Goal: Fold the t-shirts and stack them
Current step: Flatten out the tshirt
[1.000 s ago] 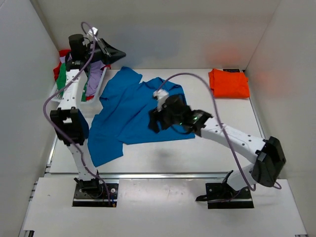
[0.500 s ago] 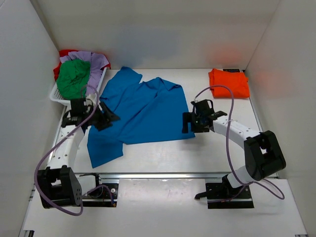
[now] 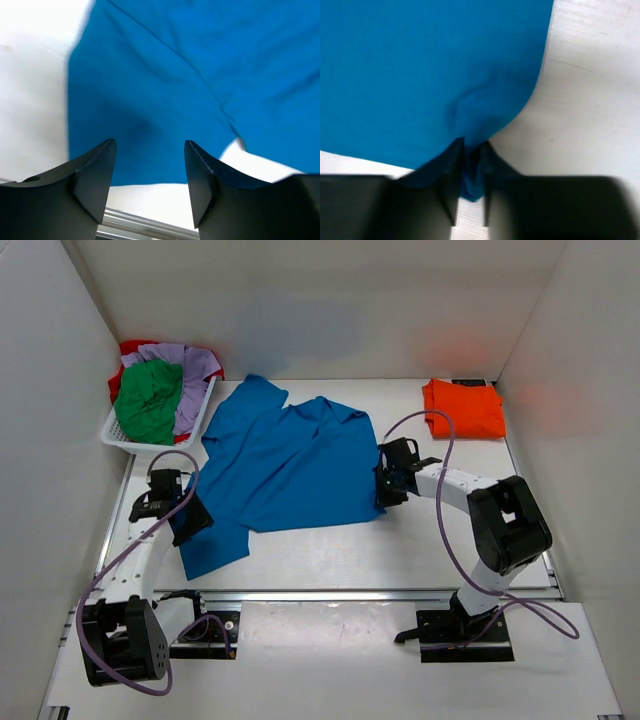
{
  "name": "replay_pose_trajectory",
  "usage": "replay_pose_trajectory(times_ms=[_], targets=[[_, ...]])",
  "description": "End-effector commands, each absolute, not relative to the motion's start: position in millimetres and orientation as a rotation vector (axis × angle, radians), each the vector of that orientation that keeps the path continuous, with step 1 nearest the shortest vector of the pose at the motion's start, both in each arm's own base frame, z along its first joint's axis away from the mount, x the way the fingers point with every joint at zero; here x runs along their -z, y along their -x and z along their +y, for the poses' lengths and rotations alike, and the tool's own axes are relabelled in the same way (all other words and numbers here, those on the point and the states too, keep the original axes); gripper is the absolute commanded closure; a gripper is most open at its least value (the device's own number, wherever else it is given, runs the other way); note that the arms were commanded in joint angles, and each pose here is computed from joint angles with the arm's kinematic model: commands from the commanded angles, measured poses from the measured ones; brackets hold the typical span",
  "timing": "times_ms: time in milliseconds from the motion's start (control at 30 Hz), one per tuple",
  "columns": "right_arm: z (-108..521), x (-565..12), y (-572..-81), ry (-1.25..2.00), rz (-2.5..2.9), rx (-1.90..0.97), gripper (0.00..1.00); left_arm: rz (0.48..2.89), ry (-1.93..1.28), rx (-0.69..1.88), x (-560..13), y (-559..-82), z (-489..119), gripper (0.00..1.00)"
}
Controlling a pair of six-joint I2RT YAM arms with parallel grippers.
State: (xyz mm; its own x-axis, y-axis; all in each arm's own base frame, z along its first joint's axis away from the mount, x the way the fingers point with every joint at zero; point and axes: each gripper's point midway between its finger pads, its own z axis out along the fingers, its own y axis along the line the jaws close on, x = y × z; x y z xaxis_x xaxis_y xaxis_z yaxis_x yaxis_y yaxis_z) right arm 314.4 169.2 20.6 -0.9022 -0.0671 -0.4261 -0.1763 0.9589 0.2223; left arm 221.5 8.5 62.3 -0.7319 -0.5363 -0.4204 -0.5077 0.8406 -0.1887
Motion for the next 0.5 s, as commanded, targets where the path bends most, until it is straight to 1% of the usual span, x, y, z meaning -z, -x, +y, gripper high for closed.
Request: replay_pose_trajectory(times_ms=[0,100,133,200,333,467], targets=[[160.3,6.3,-295.5,0.182,2.795,-0.327,1.00,2.459,0.801,-0.098,-79.8,-222.2,40.1,0.33],[145.4,-0.2,-302.7,0.162,2.778,-0.295,1.00,2.448,0.790,-0.120,-88.7,-224.8,41.3,0.31],[131.9,-0.7,-303.8,0.121,2.788,-0.261,1.00,2.457,0.779,-0.128,-89.1,-224.8,40.7,0.32],[109.5,-4.0,-305.7,0.084,2.784,-0.232,1.00,2.484,0.771,-0.133,-86.7,-222.9,37.8,0.29],[66.5,-9.7,-308.8,-0.043,2.771,-0.201,1.00,2.537,0.715,-0.123,-82.2,-223.0,26.7,0.28],[61.2,-11.3,-309.6,-0.074,2.761,-0.230,1.00,2.589,0.609,-0.092,-77.4,-223.0,9.1,0.29]])
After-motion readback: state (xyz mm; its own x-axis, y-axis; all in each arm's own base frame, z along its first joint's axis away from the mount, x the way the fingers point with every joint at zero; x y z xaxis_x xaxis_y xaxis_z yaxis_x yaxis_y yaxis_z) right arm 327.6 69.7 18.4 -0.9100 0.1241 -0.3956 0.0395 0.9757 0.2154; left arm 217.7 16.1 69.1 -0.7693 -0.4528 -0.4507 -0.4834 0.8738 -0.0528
